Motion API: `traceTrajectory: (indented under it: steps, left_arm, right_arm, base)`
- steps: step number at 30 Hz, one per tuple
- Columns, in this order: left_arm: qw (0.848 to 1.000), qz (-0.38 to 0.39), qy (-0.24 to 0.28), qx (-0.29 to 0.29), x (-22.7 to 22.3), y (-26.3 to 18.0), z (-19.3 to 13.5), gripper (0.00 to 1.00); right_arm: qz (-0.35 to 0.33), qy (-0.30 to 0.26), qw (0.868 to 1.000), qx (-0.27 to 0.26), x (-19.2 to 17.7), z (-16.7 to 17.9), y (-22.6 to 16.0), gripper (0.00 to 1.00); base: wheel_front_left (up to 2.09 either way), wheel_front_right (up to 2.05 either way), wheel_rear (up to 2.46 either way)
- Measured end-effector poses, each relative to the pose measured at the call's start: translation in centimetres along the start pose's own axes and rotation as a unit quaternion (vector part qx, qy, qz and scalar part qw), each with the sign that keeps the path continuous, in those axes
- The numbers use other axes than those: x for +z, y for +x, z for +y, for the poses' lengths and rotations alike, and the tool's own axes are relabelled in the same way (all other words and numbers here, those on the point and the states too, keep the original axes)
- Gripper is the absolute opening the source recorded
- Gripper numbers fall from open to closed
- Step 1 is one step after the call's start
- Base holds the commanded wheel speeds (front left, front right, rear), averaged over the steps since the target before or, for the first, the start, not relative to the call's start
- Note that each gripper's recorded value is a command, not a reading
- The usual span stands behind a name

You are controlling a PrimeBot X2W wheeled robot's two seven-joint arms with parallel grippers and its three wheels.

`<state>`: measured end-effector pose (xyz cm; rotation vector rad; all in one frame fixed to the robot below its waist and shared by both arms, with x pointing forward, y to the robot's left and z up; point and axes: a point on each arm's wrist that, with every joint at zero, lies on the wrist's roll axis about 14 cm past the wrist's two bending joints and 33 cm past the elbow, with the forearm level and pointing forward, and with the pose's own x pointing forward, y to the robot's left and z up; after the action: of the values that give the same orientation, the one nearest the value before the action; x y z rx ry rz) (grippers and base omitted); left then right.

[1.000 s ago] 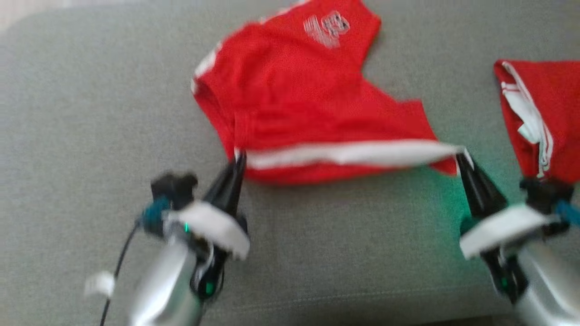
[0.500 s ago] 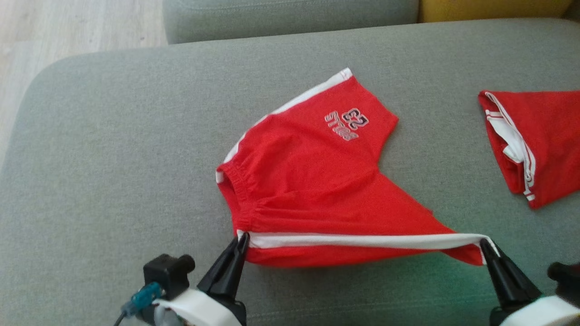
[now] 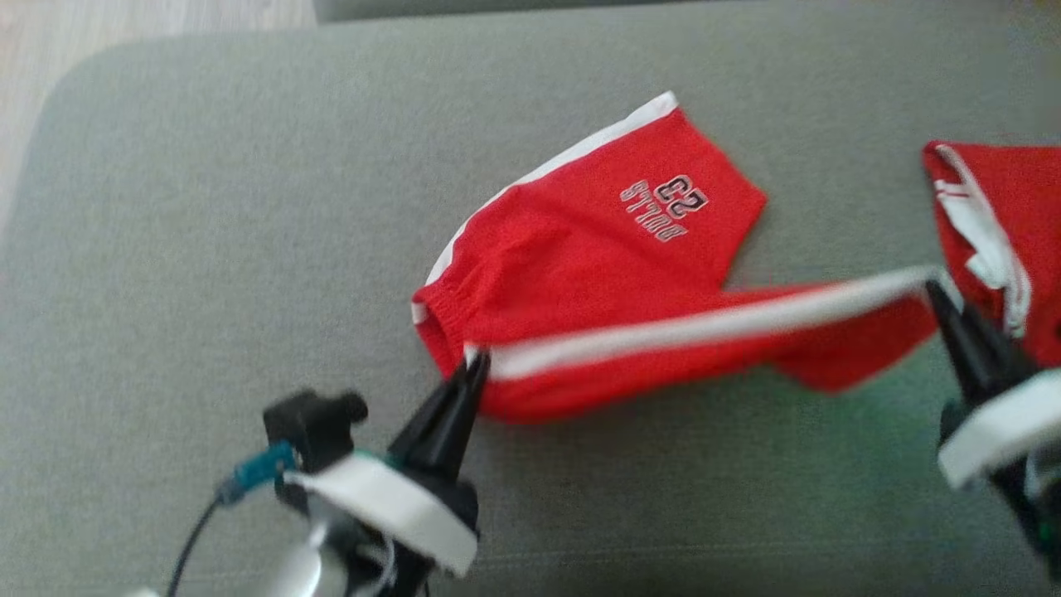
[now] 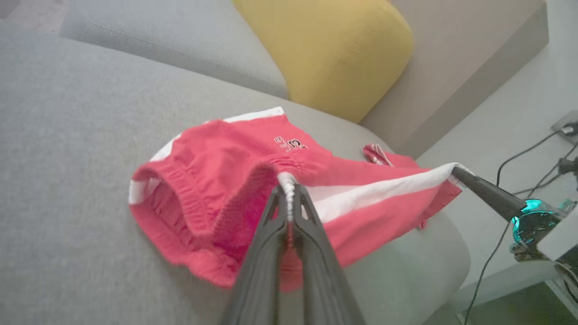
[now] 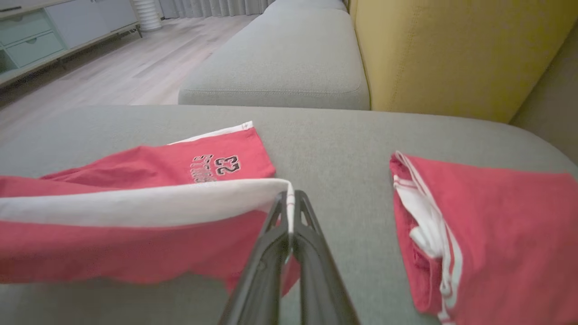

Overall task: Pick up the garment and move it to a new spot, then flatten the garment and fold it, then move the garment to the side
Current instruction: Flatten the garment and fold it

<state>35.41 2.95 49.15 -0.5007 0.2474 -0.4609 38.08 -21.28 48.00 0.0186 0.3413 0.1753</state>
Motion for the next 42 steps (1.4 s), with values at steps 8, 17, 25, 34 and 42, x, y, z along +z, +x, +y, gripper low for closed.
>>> traceTrajectory:
  steps: [8, 17, 25, 34, 42]
  left_arm:
    - [0.998, -0.048, -0.012, 0.028, 2.4, 4.2, 3.7, 0.00]
    - [0.997, -0.038, -0.010, 0.070, 1.5, 6.6, 8.3, 0.00]
    - [0.995, -0.013, -0.004, 0.095, -0.2, 7.5, 11.0, 0.00]
    - [0.994, -0.013, 0.009, 0.108, -1.0, 7.8, 11.3, 1.00]
    - [0.982, -0.052, 0.105, 0.149, 1.4, 6.4, 11.9, 1.00]
  right_arm:
    - [0.017, -0.052, 0.997, 0.056, 2.6, 0.6, 10.2, 0.00]
    - [0.038, -0.088, 0.988, 0.119, 2.1, 4.1, 19.7, 0.00]
    - [0.053, -0.096, 0.983, 0.144, -0.1, 6.1, 23.9, 0.00]
    - [-0.014, -0.076, 0.988, 0.137, 0.7, 5.6, 23.9, 1.00]
    - [-0.104, -0.031, 0.990, 0.088, 3.6, 3.4, 20.3, 1.00]
  base:
    - [0.00, 0.00, 0.00]
    - [0.00, 0.00, 0.00]
    - [0.00, 0.00, 0.00]
    - [0.00, 0.00, 0.00]
    - [0.00, 0.00, 0.00]
